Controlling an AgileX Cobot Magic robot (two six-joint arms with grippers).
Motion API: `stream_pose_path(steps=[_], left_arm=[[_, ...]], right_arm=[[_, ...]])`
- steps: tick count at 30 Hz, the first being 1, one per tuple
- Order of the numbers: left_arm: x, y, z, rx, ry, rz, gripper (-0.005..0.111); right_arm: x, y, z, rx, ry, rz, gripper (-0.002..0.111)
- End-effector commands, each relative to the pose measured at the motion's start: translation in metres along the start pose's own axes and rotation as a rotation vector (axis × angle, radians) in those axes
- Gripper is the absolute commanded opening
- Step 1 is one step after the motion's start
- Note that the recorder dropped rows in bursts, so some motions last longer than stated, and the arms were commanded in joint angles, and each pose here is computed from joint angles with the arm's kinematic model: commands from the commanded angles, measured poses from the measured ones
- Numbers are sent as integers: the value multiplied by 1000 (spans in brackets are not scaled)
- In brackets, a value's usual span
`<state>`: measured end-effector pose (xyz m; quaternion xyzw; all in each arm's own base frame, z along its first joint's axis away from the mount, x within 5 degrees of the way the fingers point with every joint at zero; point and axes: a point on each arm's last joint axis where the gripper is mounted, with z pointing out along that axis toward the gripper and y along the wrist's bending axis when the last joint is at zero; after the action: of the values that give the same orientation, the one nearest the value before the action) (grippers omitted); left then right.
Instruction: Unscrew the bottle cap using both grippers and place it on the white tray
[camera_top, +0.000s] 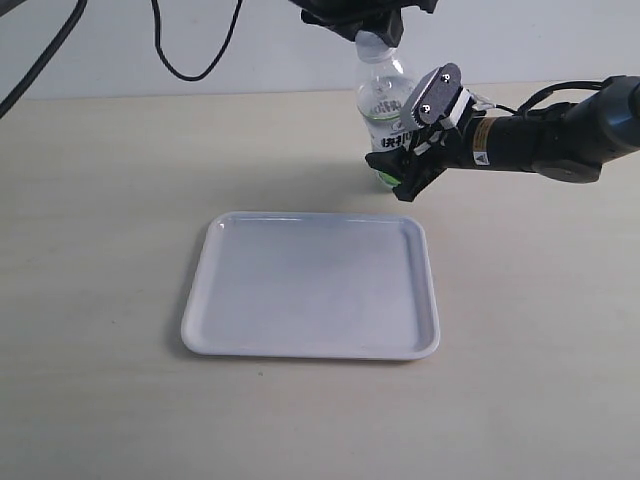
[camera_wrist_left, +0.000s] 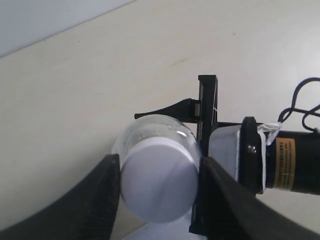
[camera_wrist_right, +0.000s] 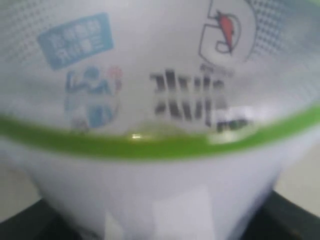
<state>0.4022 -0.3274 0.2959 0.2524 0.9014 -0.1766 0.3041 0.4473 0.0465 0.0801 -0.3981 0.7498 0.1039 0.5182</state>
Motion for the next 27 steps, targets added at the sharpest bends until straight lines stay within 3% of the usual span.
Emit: stream_pose_path(steps=[1,6,20,24,25,27], left_arm=[[3,-1,-1,-3,42,-151,0],[6,3,-1,-57,59,-293,0],[1,2,-1,-42,-3,-584,0],[0,2,-1,-38,-11,-561,1],[-1,2,-1,-35,-18,-511,5],[-2,2,-1,-30,-27,-463,24]], right_arm=[[5,4,1,-14,19,-8,0],[5,4,1,-14,19,-8,0],[4,4,1,-19,4,-1,0],[4,4,1,-19,4,-1,0],[4,4,1,-19,4,-1,0],[3,4,1,-20,2,-1,0]])
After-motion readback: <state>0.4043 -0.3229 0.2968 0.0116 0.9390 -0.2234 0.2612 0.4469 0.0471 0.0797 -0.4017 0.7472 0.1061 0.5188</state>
